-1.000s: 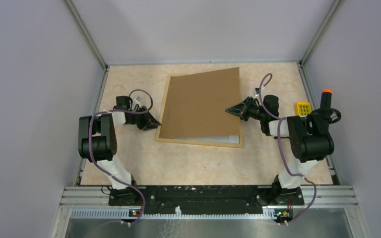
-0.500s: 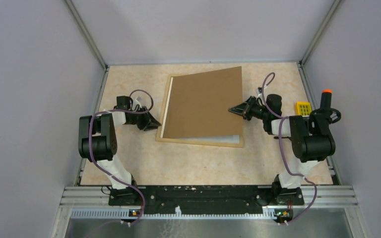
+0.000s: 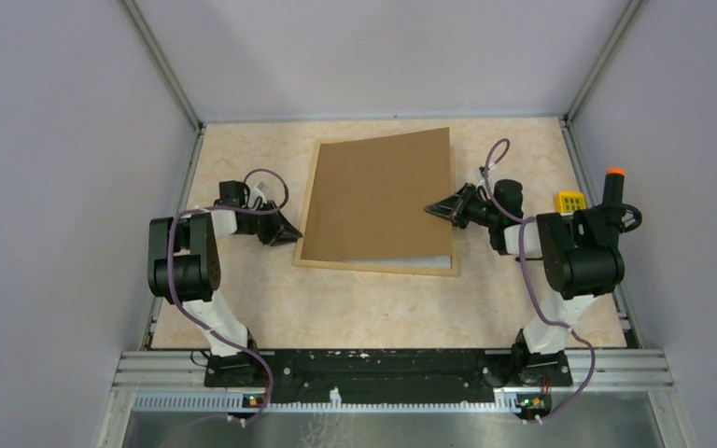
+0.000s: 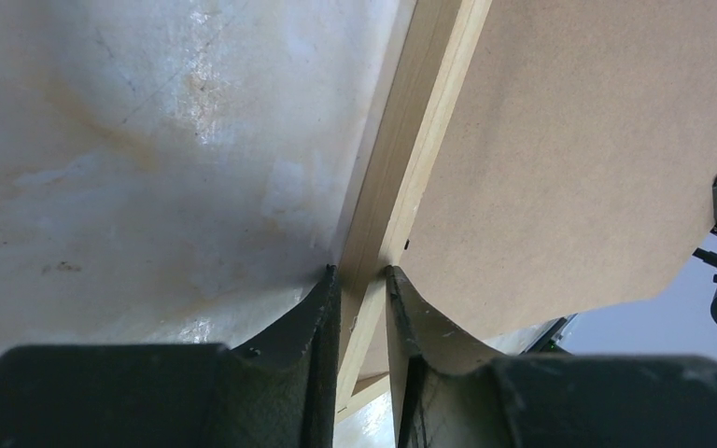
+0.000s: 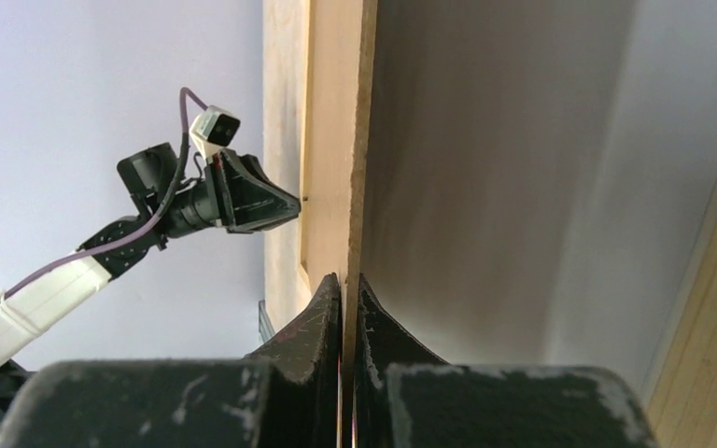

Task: Put the photo into the frame
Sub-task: Place the photo frame item in the photo frame.

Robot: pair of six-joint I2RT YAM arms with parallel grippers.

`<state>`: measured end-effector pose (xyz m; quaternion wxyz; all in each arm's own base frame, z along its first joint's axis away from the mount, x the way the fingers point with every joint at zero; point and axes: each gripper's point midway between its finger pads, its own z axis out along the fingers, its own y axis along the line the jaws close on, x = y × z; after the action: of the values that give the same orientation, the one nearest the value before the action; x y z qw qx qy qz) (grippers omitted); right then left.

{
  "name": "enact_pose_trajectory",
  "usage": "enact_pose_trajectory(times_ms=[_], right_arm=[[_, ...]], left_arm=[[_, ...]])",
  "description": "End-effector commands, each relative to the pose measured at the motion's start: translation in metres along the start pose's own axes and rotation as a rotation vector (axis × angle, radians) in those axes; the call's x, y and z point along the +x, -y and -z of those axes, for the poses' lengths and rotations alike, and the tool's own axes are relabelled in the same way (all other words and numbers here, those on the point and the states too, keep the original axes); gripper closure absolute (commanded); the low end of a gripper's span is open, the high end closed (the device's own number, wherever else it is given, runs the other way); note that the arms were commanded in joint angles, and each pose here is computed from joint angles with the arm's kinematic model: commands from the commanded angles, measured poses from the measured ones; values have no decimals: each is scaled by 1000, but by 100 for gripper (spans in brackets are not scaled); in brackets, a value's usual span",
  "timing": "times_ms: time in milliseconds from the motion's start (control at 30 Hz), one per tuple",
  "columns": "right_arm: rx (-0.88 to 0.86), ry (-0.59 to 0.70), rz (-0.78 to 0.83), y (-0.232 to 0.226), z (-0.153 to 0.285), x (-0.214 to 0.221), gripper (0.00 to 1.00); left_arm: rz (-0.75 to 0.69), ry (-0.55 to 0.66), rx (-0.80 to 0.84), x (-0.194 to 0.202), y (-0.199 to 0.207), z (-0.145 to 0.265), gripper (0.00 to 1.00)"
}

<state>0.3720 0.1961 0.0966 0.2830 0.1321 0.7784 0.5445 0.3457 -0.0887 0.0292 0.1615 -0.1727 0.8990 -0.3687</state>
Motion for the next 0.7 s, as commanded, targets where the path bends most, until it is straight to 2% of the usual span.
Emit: enact_pose_trajectory(times_ms=[0, 167, 400, 500, 667], right_arm=[[-16, -6, 116, -6, -10, 2, 100], [128, -48, 130, 9, -8, 2, 95], [359, -107, 224, 26, 5, -4, 73], [423, -137, 248, 29, 6, -6, 68], [527, -160, 304, 37, 9, -10, 51]], left_arm=[[-27, -36, 69, 6, 15, -6, 72], [-29, -36, 69, 6, 16, -5, 73], [-34, -32, 69, 6, 17, -4, 73], [-35, -33, 68, 6, 17, -4, 74], [-39, -30, 64, 5, 16, -4, 74]])
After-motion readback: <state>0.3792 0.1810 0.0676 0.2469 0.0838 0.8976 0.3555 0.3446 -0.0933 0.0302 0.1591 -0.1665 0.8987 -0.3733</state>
